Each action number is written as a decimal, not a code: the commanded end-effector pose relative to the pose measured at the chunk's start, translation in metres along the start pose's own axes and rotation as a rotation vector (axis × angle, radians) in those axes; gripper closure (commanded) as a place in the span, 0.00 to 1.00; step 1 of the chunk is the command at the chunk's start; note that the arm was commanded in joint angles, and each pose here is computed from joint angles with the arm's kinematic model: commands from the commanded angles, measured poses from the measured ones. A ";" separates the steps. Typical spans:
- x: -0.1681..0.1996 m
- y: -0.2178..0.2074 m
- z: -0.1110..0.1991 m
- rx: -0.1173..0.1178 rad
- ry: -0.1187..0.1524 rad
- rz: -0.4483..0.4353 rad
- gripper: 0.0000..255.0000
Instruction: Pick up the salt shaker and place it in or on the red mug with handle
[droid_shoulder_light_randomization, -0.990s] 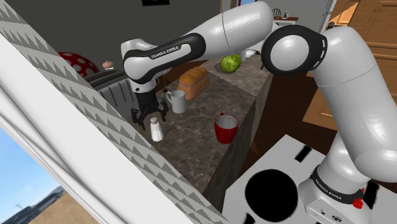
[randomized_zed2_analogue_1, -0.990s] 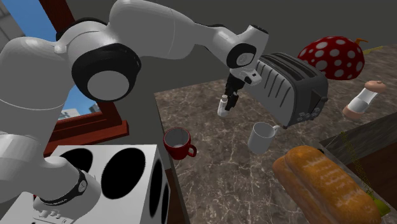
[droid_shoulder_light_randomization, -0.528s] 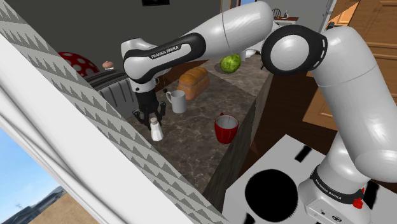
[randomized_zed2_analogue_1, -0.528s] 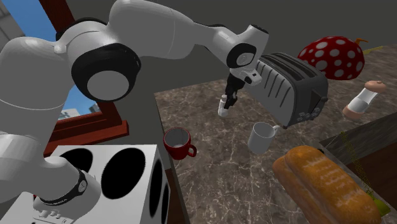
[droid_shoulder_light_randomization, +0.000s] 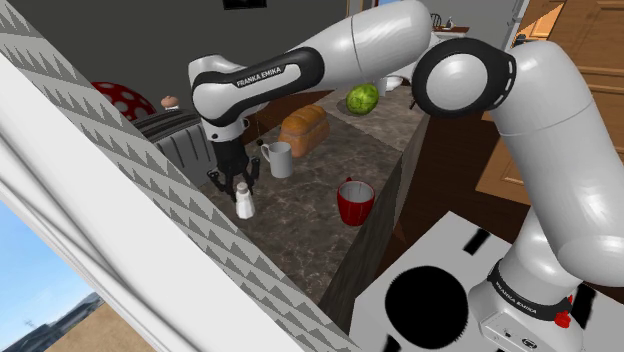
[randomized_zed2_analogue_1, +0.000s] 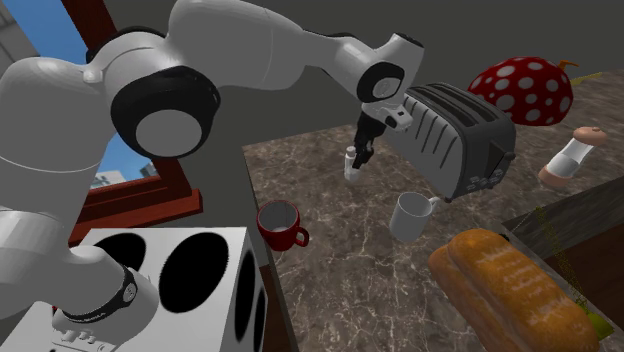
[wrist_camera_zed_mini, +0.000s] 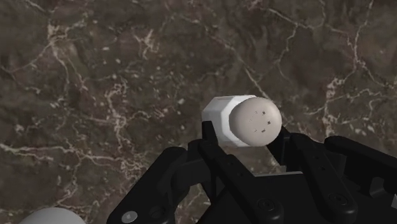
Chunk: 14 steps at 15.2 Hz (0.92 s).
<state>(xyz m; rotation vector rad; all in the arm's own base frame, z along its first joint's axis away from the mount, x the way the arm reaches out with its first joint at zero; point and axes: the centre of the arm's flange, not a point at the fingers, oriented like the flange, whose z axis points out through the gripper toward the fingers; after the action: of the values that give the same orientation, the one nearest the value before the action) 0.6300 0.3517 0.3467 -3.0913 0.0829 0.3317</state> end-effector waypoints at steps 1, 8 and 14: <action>-0.003 0.000 -0.010 0.000 0.000 0.000 1.00; -0.010 -0.001 -0.046 0.000 0.000 0.000 1.00; -0.017 -0.002 -0.077 0.000 0.000 0.000 1.00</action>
<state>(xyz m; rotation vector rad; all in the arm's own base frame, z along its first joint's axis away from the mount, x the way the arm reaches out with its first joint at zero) 0.6285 0.3521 0.4200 -3.0912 0.0830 0.3317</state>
